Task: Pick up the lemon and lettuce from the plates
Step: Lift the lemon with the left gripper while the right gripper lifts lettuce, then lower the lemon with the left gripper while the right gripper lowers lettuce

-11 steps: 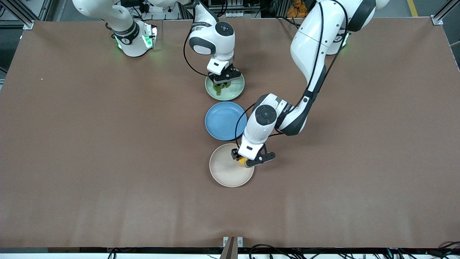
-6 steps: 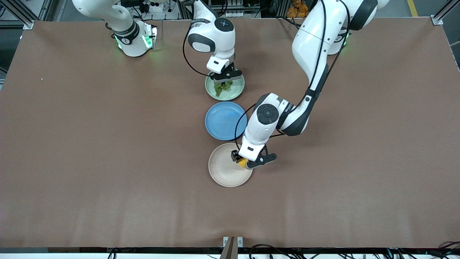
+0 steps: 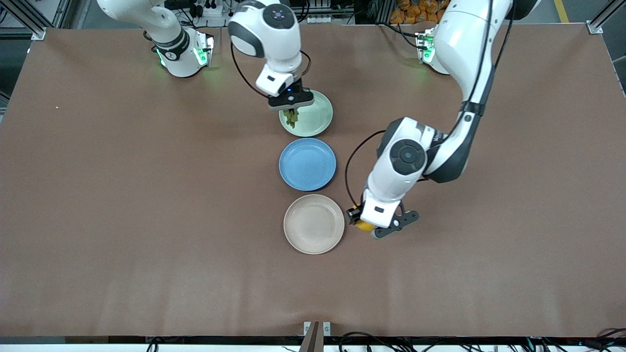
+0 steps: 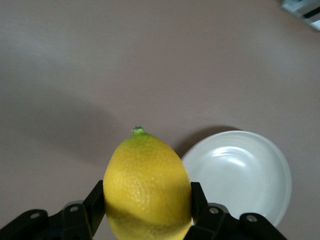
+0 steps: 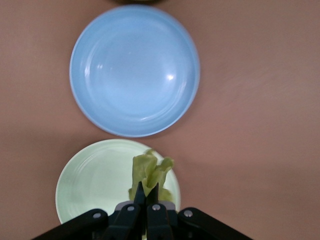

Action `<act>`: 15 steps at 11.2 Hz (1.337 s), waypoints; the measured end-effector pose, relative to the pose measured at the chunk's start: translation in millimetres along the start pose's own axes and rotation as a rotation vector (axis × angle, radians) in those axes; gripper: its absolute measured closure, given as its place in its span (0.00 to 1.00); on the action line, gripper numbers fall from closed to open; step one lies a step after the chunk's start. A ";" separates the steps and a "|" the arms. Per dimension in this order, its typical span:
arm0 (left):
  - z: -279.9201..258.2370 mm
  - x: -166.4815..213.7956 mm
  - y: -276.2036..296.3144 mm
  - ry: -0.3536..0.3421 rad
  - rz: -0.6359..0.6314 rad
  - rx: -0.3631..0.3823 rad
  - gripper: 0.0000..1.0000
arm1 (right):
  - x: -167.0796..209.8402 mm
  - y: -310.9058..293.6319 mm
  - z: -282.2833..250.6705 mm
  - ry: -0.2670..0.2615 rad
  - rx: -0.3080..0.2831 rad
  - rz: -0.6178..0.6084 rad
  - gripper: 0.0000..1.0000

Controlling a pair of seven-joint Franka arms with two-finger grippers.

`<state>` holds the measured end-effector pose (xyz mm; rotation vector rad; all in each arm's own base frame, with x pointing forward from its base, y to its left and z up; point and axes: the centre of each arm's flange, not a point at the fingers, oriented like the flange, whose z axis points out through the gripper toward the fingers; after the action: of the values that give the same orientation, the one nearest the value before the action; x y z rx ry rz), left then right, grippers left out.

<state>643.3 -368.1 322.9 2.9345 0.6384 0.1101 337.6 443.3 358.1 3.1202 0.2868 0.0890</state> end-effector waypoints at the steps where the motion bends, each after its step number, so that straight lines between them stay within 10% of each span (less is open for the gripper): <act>1: -2.9 10.8 -16.6 -0.031 0.035 0.042 0.30 | 17.3 28.8 -21.2 -0.007 0.000 -0.002 0.98; 8: 13.2 68.2 -156.0 -0.111 0.247 0.168 0.30 | 120.5 316.6 -28.9 -0.047 -0.028 0.022 0.98; 15: 54.7 52.0 -242.9 -0.143 0.406 0.164 0.30 | 138.1 450.2 125.0 -0.033 -0.019 0.087 0.98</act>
<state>596.9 -134.0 235.0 3.1500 0.0263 -0.1159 562.3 25.6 246.5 3.1114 0.1484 0.0402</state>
